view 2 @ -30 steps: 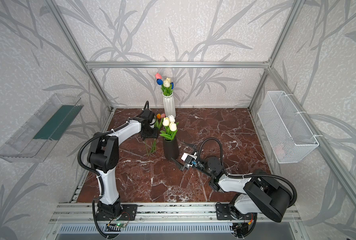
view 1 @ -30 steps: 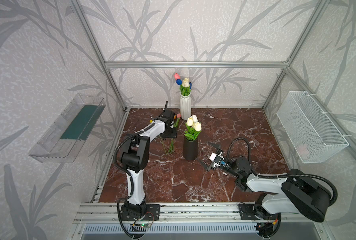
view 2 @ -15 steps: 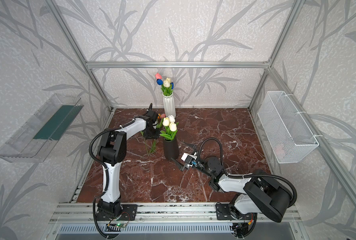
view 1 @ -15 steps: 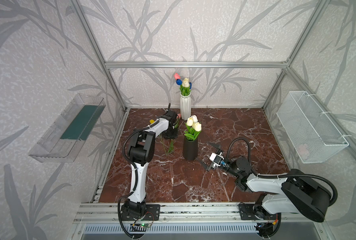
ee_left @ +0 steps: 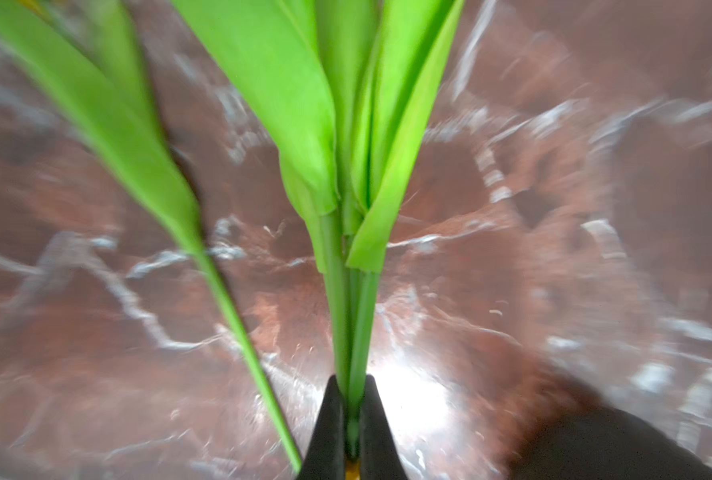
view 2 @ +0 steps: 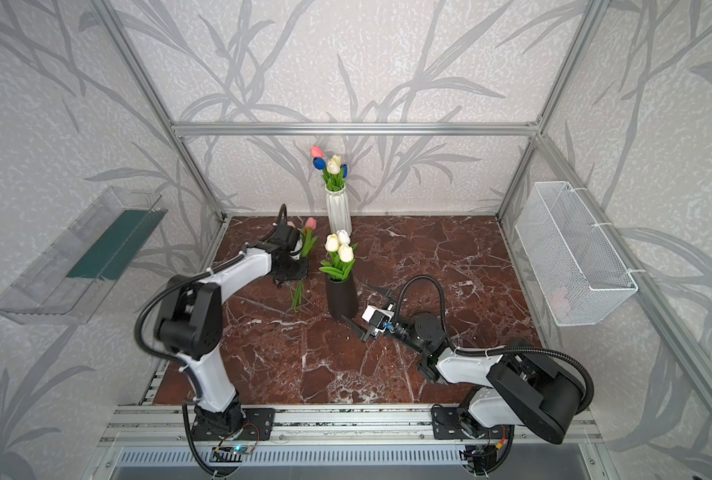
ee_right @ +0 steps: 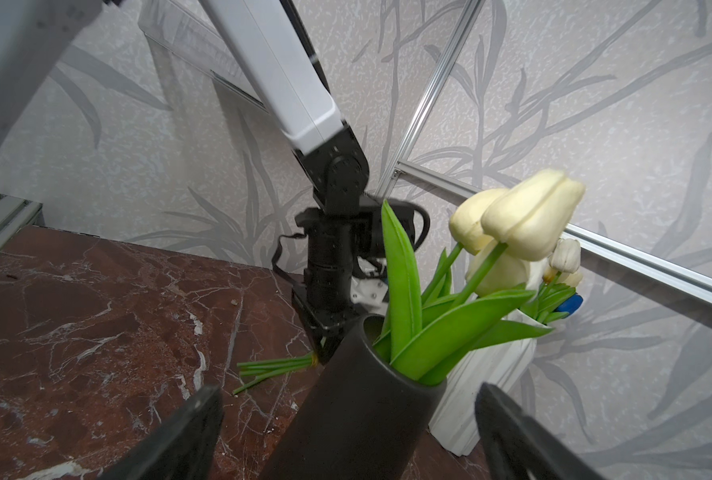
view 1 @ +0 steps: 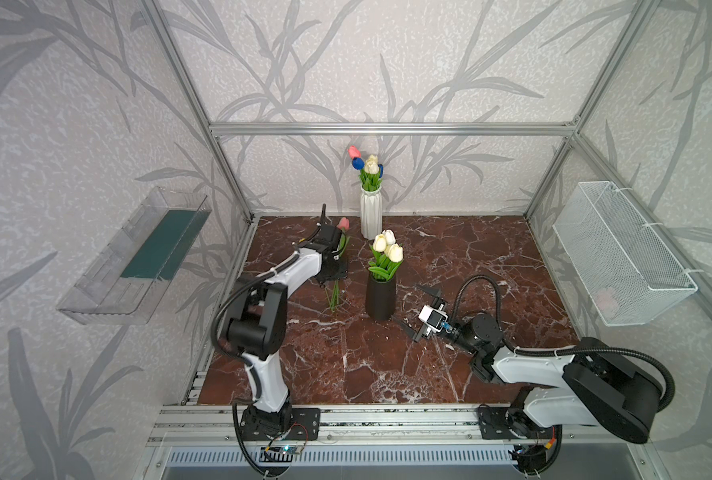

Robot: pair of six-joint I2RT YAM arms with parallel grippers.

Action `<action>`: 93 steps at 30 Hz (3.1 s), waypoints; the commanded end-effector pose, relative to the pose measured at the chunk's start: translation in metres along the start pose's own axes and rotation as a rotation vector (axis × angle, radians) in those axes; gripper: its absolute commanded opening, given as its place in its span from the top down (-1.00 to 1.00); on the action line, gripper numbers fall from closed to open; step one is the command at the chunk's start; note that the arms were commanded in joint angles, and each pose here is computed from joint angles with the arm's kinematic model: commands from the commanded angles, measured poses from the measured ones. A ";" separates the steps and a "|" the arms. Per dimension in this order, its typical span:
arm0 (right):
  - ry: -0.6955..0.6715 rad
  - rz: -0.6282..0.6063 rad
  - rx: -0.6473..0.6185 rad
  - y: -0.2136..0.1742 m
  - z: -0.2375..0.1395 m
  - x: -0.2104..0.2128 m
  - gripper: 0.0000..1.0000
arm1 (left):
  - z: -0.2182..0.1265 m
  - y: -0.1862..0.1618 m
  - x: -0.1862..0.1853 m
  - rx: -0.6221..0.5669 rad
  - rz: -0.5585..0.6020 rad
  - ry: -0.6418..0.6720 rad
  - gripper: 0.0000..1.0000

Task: Arrange the flowers into the vase
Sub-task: 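Lift the banded tulip bunch upright and carry it over the black cylinder, then lower the bunch into the black cylinder and open the left gripper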

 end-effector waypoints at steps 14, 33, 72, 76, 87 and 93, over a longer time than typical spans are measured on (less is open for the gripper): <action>-0.023 -0.010 -0.050 0.013 -0.003 -0.002 -0.90 | -0.255 0.012 -0.069 -1.217 0.340 -0.789 1.00; -0.021 -0.015 -0.056 0.014 -0.003 -0.001 -0.90 | -0.222 0.005 -0.115 -1.108 0.388 -0.961 1.00; -0.012 -0.012 -0.044 0.010 -0.001 0.001 -0.90 | -0.161 -0.029 -0.120 -1.006 0.463 -0.841 0.73; -0.012 -0.013 -0.044 0.010 -0.001 0.000 -0.90 | -0.161 -0.031 -0.116 -0.983 0.470 -0.788 0.31; -0.009 -0.012 -0.039 0.008 -0.001 0.001 -0.90 | -0.179 -0.033 -0.108 -0.945 0.528 -0.703 0.30; -0.008 -0.013 -0.039 0.008 -0.001 0.001 -0.90 | -0.168 -0.041 -0.103 -0.841 0.560 -0.643 -0.04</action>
Point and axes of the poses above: each gripper's point midway between its finger pads, its own z axis out along the fingers, its own x axis along the line the jaws close on, y = z × x, the point moved 5 cm from there along -z, back along the fingers, and after that the axes turned 3 degrees about z, right-handed, at the moved point
